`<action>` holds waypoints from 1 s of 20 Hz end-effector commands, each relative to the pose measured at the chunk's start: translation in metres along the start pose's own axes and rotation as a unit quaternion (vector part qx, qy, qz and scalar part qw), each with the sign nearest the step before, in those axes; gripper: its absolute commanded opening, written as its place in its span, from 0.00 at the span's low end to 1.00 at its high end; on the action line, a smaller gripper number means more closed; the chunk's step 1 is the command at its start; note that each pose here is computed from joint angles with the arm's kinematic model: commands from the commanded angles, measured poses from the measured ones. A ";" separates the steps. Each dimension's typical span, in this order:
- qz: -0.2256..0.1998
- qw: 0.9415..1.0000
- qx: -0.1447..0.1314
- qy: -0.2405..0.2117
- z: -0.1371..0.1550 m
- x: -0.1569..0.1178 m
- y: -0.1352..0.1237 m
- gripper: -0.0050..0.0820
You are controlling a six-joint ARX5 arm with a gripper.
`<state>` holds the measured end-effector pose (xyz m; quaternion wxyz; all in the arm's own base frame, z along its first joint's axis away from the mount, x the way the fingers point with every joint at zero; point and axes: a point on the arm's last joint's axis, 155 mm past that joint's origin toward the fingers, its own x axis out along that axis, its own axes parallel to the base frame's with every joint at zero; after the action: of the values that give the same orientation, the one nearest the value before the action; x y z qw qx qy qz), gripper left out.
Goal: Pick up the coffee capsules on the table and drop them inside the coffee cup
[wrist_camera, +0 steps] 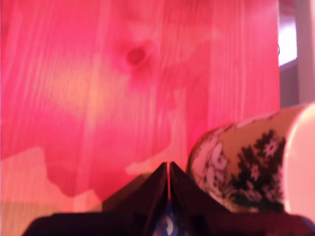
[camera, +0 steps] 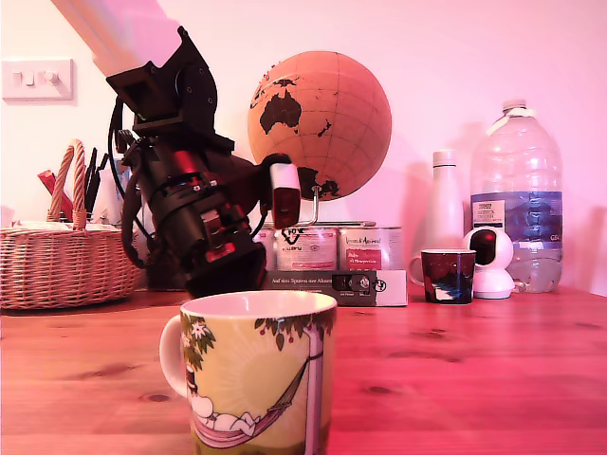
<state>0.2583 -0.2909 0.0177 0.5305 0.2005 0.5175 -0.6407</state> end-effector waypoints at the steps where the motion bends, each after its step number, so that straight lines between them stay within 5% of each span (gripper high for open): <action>1: -0.004 1.000 -0.002 0.014 -0.005 0.005 0.001 0.03; 20: 0.002 0.993 -0.047 0.104 -0.047 -0.002 -0.004 0.03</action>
<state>0.2419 -0.2508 0.0075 0.4886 0.2454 0.5917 -0.5924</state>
